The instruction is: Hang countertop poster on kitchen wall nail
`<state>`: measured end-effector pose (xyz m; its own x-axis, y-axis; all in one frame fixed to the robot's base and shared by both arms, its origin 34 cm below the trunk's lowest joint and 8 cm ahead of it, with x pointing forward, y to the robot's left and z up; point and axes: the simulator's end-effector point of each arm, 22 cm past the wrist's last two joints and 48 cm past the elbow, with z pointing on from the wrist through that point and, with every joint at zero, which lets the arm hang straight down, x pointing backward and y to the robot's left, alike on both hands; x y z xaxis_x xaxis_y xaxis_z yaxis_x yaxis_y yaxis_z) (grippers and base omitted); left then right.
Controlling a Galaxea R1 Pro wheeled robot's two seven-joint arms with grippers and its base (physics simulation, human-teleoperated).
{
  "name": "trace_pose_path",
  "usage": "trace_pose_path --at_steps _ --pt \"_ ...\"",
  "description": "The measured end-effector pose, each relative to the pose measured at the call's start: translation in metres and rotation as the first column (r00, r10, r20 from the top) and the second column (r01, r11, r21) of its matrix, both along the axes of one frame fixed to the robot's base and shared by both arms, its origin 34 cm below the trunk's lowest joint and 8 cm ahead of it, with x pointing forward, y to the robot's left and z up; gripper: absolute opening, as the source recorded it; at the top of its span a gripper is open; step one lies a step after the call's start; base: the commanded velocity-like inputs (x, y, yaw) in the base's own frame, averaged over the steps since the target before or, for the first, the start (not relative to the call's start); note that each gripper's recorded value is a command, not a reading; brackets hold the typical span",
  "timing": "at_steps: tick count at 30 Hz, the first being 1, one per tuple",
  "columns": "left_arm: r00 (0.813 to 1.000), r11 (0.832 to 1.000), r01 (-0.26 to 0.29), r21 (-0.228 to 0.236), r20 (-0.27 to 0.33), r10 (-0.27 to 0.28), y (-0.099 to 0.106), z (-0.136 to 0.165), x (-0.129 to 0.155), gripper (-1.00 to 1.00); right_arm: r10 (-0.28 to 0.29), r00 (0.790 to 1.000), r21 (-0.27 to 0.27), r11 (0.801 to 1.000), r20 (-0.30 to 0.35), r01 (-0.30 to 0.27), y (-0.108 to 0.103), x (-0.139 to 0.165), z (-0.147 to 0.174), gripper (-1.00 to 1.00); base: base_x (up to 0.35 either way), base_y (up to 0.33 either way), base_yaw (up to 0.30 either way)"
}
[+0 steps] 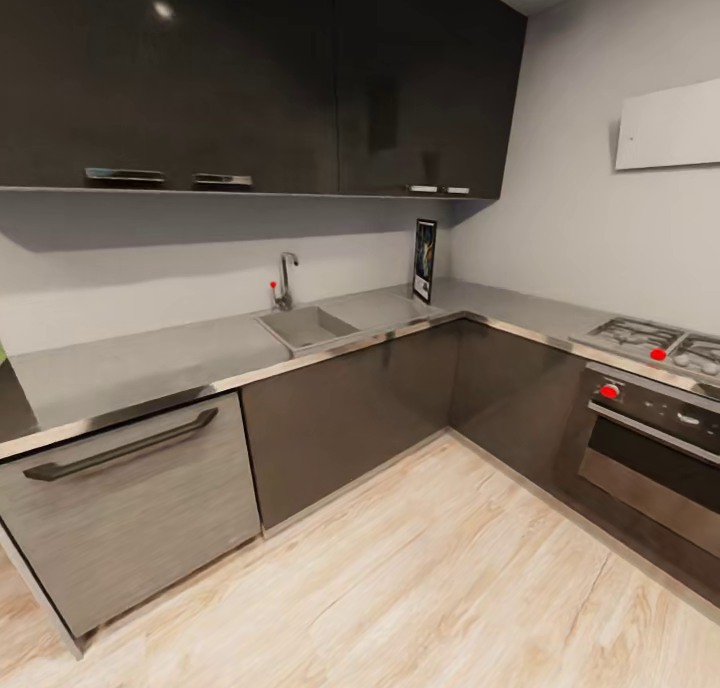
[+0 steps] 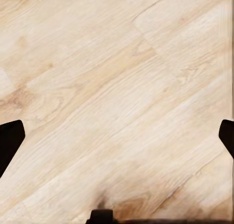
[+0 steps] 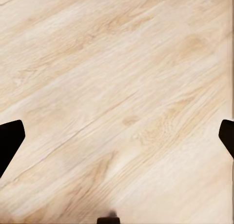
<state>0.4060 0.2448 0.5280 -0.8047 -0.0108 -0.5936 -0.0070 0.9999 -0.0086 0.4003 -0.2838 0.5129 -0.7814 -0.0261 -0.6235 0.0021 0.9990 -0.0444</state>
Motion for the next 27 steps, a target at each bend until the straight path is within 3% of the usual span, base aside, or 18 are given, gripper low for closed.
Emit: trace_pose_path --at_steps 27 --pt "1.000 1.000 0.001 0.010 -0.012 -0.001 0.0069 -0.0033 -0.0045 1.00 0.001 1.000 0.000 1.000 0.000 -0.001 0.0002 0.0001 0.0000 1.00 0.282 -0.200 0.000"
